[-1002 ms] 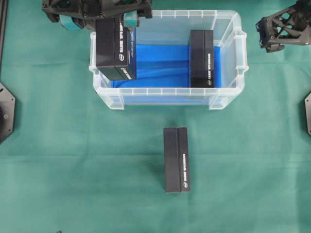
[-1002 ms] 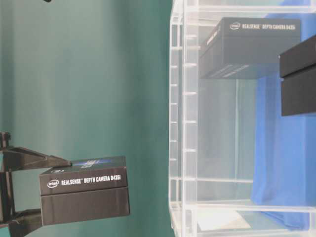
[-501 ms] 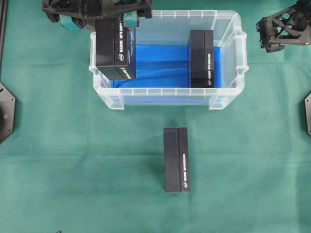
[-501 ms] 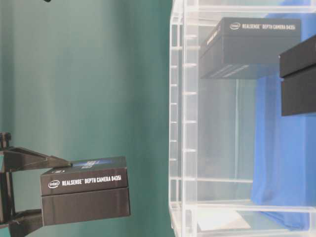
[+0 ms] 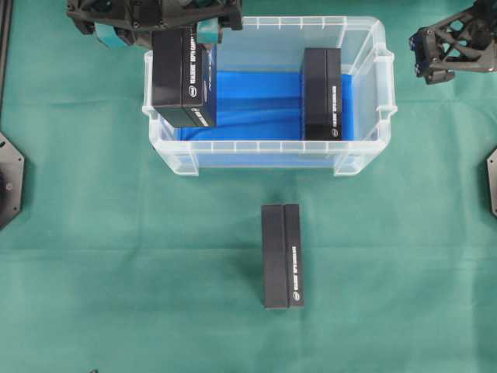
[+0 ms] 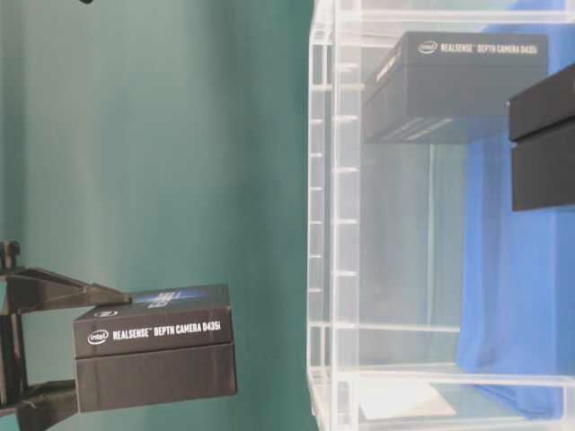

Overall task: Take out the box from the case.
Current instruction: 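Lift the left box up out of the case with the left gripper, then carry the box forward and lower it onto the cloth left of the first box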

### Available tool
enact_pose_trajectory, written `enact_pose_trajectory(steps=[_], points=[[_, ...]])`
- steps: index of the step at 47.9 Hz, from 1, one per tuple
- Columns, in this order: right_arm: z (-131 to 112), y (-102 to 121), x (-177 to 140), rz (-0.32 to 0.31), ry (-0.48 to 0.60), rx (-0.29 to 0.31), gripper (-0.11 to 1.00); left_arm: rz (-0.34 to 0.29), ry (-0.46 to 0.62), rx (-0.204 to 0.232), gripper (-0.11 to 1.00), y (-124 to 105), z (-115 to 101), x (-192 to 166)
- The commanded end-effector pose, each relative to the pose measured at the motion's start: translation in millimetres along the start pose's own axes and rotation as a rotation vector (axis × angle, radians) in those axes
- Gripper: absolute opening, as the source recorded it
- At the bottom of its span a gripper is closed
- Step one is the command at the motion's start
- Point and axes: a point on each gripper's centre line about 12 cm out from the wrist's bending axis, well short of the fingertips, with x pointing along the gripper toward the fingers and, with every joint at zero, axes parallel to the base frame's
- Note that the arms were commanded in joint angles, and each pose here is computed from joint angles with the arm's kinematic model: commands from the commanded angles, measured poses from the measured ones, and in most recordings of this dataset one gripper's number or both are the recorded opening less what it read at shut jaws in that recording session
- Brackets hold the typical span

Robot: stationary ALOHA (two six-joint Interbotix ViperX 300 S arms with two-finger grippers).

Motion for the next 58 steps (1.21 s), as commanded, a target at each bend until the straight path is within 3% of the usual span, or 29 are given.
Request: enact_pose_trajectory(steps=[1,21,29,38,58], points=[[1,1,-6,0.022,-0.011,0.002,0.85,-0.054,-0.016,-0.002,0.59,7,0,-22],[0,1,-6,0.022,-0.009,-0.002,0.85,-0.057,-0.018,-0.004,0.59,8,1,-22],[-1,1,-6,0.022,-0.009,-0.004,0.85,-0.057,-0.011,0.012,0.59,5,-11,-22],[-1,1,-6,0.023,-0.009,-0.010,0.85,-0.057,0.014,0.043,0.59,1,-46,-23],[-1,1,-6,0.021,-0.012,-0.034,0.85,-0.046,0.071,0.011,0.59,6,-139,-27]])
